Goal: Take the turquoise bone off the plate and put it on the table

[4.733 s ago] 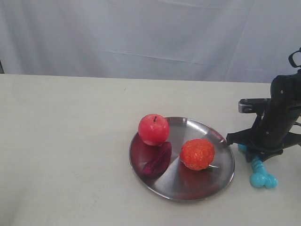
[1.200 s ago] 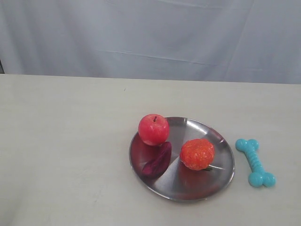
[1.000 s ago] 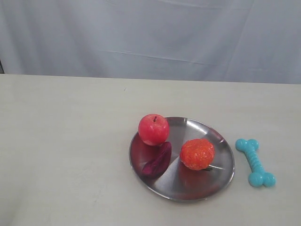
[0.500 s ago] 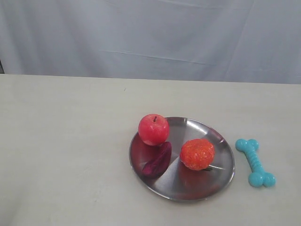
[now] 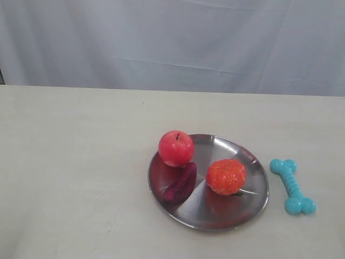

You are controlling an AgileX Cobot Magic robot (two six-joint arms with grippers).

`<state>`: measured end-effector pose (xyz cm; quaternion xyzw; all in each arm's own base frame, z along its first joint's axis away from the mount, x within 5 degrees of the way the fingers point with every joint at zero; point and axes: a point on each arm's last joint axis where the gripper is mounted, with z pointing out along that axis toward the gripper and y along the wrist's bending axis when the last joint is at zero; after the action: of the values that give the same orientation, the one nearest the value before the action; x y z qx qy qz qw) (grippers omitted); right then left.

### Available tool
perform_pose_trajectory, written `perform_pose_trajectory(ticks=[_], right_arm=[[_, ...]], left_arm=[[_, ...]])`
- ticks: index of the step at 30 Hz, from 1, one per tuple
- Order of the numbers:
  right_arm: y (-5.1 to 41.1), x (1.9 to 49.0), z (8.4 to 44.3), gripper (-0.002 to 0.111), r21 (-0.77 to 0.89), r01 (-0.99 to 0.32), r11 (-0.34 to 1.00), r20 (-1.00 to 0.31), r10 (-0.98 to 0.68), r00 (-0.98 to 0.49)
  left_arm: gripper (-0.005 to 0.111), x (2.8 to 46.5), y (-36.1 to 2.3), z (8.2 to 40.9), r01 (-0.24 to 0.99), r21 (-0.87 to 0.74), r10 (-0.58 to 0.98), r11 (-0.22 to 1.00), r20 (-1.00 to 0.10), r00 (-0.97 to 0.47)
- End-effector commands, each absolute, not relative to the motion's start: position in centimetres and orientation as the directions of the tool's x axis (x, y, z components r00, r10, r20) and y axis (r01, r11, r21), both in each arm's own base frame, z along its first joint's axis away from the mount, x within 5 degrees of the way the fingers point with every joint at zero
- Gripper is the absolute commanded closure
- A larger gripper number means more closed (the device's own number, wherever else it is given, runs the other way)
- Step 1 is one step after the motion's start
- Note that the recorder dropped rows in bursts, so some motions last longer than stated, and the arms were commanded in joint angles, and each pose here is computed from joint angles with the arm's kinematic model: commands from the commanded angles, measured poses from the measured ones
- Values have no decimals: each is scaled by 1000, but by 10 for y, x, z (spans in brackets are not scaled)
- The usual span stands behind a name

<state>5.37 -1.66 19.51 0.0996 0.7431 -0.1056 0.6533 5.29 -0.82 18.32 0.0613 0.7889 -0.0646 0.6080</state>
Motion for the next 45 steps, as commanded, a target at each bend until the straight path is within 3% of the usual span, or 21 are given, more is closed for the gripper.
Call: perform_pose_trajectory(ticks=[1,11,45], right_arm=[[-17,53,193,109,-52,290,956,-989,-11,-144],[-17,51,182,109,-51,288,956,-966,26,-258],[-17,51,182,109,-37,292,956,-966,40,-256]], left_arm=[[107,53,-8,182,178,-25,21,984,-967,-254],[107,53,-8,182,178,-25,21,984,-967,-254],[107,53,-8,182,178,-27,19,984,-967,-254]])
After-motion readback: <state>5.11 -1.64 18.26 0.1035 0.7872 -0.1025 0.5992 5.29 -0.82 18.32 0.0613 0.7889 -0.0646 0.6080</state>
